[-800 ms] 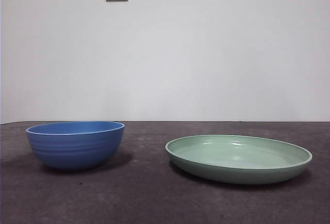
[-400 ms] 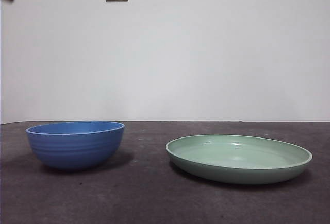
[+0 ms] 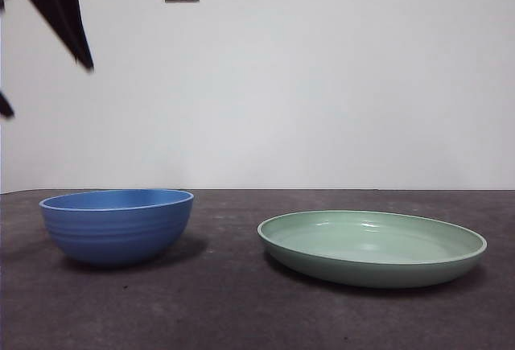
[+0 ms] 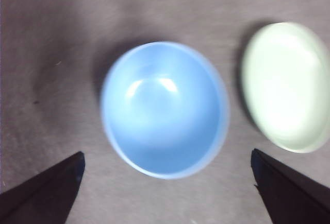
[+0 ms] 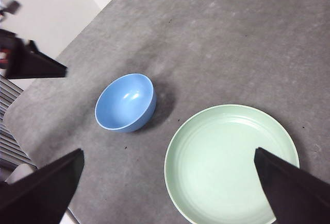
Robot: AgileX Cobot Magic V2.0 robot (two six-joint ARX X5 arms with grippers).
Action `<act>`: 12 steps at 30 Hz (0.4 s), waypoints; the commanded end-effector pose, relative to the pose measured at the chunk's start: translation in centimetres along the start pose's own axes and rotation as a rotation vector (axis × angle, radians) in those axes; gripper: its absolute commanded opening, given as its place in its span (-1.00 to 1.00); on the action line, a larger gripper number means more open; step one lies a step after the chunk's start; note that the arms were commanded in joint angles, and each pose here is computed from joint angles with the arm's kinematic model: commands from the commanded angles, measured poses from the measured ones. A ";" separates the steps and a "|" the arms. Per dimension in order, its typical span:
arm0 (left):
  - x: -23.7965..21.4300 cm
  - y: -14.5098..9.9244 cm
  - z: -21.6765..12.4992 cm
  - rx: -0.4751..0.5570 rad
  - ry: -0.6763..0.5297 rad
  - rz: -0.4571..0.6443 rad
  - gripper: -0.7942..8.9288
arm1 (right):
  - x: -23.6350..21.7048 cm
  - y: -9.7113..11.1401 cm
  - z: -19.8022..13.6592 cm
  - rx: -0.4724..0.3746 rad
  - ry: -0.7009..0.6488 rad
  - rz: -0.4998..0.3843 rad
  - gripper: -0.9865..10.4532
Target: Pick up the blue bowl, put it on the green plate, put it on desk
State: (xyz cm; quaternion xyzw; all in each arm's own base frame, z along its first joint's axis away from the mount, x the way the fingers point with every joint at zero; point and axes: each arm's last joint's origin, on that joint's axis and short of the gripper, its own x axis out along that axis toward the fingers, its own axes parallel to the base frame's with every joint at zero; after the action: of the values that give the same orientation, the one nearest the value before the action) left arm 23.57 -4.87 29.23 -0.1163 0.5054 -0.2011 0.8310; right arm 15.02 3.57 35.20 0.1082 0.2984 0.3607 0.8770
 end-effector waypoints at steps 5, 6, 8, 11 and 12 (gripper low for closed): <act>4.7 1.9 1.5 -0.035 0.118 0.021 0.22 | -0.1 0.2 0.3 -0.002 0.004 0.004 0.31; 5.2 2.2 1.6 -0.037 0.131 0.022 0.19 | -0.1 0.2 0.3 -0.001 0.005 0.004 0.31; 6.5 2.7 1.8 -0.042 0.151 0.025 0.17 | -0.1 0.2 0.3 0.000 0.007 0.004 0.31; 8.3 3.4 2.0 -0.054 0.178 0.029 0.17 | -0.1 0.2 0.2 0.002 0.010 0.004 0.31; 8.8 3.6 2.1 -0.058 0.187 0.030 0.17 | -0.1 0.2 0.2 0.003 0.011 0.004 0.31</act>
State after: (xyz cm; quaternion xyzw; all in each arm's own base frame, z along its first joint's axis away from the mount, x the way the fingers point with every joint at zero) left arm 29.20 -5.54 21.80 -0.1200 0.5909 -0.1802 0.7771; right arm 14.88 3.55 35.00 0.1117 0.3106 0.3589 0.8731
